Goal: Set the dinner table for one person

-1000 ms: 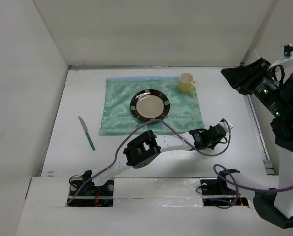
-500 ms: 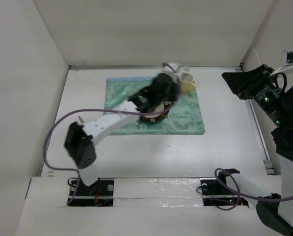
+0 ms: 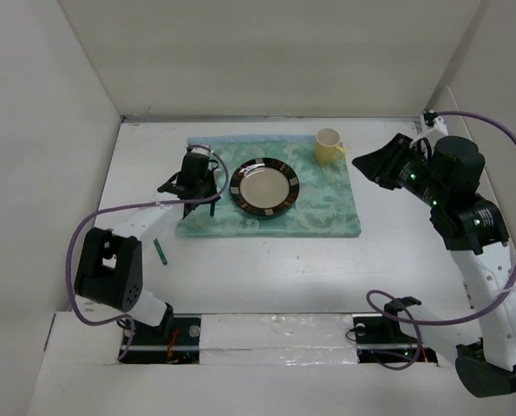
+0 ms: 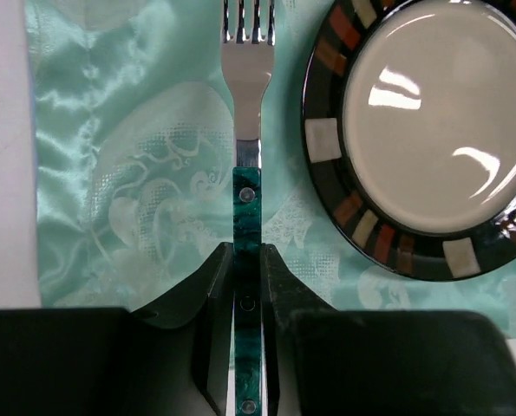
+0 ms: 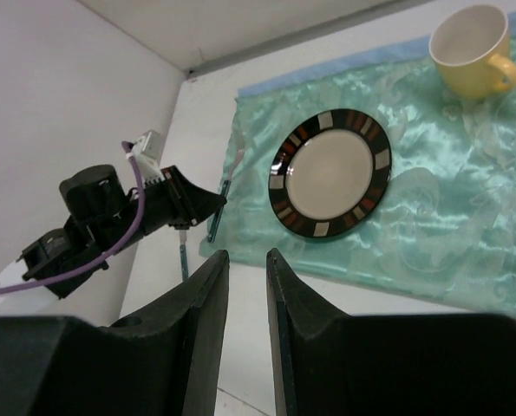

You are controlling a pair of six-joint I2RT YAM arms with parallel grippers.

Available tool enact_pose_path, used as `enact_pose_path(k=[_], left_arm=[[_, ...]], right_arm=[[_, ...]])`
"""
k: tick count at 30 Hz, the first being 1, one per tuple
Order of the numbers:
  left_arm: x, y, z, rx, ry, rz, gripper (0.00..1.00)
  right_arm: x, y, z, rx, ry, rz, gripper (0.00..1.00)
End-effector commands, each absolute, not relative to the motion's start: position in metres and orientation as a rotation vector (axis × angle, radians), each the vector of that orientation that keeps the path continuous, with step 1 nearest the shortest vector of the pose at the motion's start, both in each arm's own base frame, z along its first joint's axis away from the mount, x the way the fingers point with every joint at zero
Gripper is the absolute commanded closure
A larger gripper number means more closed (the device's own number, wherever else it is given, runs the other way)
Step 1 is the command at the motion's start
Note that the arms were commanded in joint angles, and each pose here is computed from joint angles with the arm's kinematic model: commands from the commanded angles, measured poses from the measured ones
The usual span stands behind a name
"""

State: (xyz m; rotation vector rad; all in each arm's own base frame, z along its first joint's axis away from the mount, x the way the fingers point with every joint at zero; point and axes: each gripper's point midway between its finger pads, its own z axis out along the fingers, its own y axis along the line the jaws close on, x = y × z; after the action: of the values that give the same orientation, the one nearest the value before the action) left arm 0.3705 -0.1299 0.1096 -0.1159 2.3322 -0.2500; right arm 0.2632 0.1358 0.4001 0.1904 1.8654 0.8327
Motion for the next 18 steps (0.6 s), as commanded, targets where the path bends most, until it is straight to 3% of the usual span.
enact_pose_path(k=[1, 10, 18], left_arm=[[0.391, -0.138, 0.118, -0.034, 2.261, -0.287, 1.00], [0.410, -0.131, 0.069, -0.065, 2.374, -0.208, 1.00], [0.423, -0.132, 0.061, -0.089, 2.363, -0.193, 1.00]], right_arm=[[0.265, 0.148, 0.417, 0.112, 1.794, 0.869, 0.70], [0.267, 0.148, 0.400, 0.124, 1.843, 0.839, 0.70], [0.268, 0.147, 0.390, 0.129, 1.872, 0.817, 0.69]])
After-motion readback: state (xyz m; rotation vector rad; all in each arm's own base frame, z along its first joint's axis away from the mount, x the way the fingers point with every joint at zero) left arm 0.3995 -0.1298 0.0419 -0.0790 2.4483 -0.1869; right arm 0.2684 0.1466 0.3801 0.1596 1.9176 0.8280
